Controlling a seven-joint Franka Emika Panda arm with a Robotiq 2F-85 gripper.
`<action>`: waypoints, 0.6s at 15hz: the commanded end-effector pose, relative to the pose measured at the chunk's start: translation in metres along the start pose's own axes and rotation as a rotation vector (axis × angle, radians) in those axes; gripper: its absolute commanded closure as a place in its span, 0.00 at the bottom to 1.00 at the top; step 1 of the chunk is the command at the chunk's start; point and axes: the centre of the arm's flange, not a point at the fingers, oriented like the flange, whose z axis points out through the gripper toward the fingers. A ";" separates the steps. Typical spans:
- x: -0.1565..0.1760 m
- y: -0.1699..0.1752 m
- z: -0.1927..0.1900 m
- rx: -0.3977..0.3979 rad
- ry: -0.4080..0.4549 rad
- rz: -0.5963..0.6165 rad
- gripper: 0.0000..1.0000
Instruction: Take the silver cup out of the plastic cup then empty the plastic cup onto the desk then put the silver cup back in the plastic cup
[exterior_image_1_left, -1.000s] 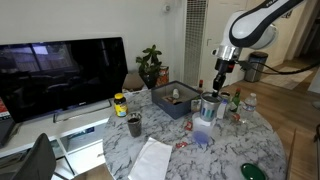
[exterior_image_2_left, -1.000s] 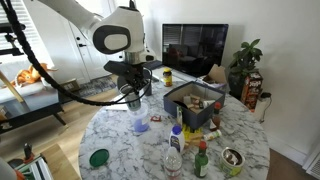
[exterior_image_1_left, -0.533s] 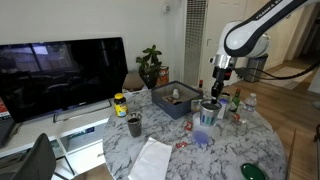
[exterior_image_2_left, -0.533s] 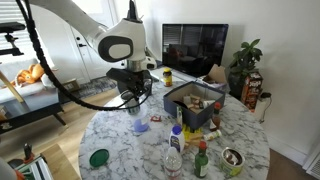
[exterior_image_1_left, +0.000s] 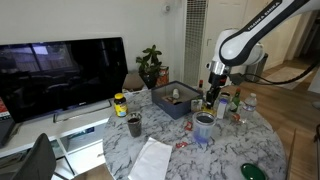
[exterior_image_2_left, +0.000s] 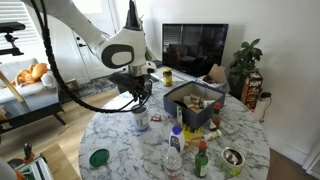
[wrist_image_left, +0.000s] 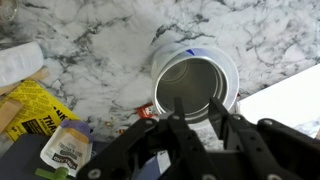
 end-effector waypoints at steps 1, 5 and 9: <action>0.006 -0.005 0.002 -0.010 0.016 0.020 0.33; 0.007 -0.012 -0.026 -0.013 0.046 0.068 0.02; 0.005 -0.020 -0.069 -0.038 0.111 0.112 0.00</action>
